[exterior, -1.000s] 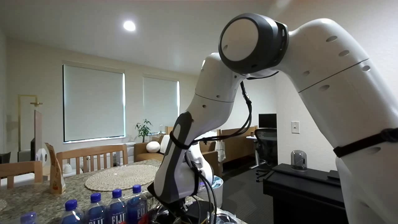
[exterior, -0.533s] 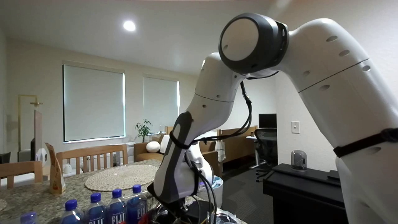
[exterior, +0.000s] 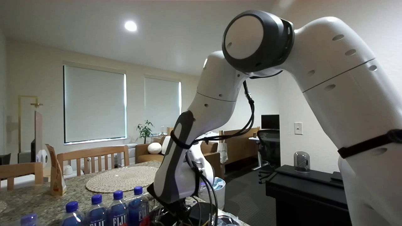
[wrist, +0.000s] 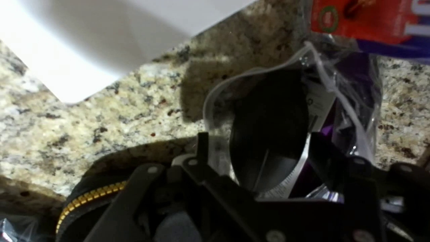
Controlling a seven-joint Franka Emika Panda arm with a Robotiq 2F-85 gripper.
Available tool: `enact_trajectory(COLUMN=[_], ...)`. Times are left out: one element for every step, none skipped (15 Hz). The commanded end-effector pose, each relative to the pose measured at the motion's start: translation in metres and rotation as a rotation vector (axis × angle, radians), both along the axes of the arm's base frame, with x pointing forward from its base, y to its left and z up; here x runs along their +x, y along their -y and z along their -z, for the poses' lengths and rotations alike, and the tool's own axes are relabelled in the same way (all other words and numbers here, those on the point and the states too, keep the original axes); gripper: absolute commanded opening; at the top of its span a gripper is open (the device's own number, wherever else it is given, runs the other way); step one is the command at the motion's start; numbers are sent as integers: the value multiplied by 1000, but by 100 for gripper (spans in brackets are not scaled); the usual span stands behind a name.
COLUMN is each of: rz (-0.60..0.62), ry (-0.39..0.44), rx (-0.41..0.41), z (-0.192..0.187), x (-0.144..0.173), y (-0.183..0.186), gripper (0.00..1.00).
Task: Remove the black object from the purse and put it on the counter
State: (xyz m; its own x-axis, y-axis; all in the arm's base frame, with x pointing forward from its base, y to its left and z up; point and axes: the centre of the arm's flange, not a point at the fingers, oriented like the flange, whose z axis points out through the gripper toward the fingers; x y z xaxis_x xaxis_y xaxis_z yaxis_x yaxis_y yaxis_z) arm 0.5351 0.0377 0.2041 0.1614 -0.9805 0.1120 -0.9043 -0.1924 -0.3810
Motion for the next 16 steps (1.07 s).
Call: enact_trajectory(rz=[-54, -65, -75, -79, -76, -71, -68, -69, -68, -68, -69, -69, -69, -69, -67, -68], ry=[-54, -69, -81, -79, -71, -61, -57, -58, -61, -61, -60, -58, -55, -45, -33, -21], rx=[28, 40, 52, 59, 57, 50, 39, 32, 24, 16, 5, -3, -12, -20, -26, -28], z=[-13, -14, -15, -17, -18, -19, -17, -15, -12, -10, -7, -5, -2, 0, 3, 4], x=[3, 4, 6, 7, 9, 11, 12, 13, 14, 15, 15, 15, 16, 16, 16, 17], y=[-3, -4, -5, -7, -8, -7, -6, -6, -5, -5, -4, -3, -2, -1, 0, 1], gripper=[100, 100, 100, 100, 100, 100, 100, 100, 100, 100, 100, 100, 100, 100, 100, 100])
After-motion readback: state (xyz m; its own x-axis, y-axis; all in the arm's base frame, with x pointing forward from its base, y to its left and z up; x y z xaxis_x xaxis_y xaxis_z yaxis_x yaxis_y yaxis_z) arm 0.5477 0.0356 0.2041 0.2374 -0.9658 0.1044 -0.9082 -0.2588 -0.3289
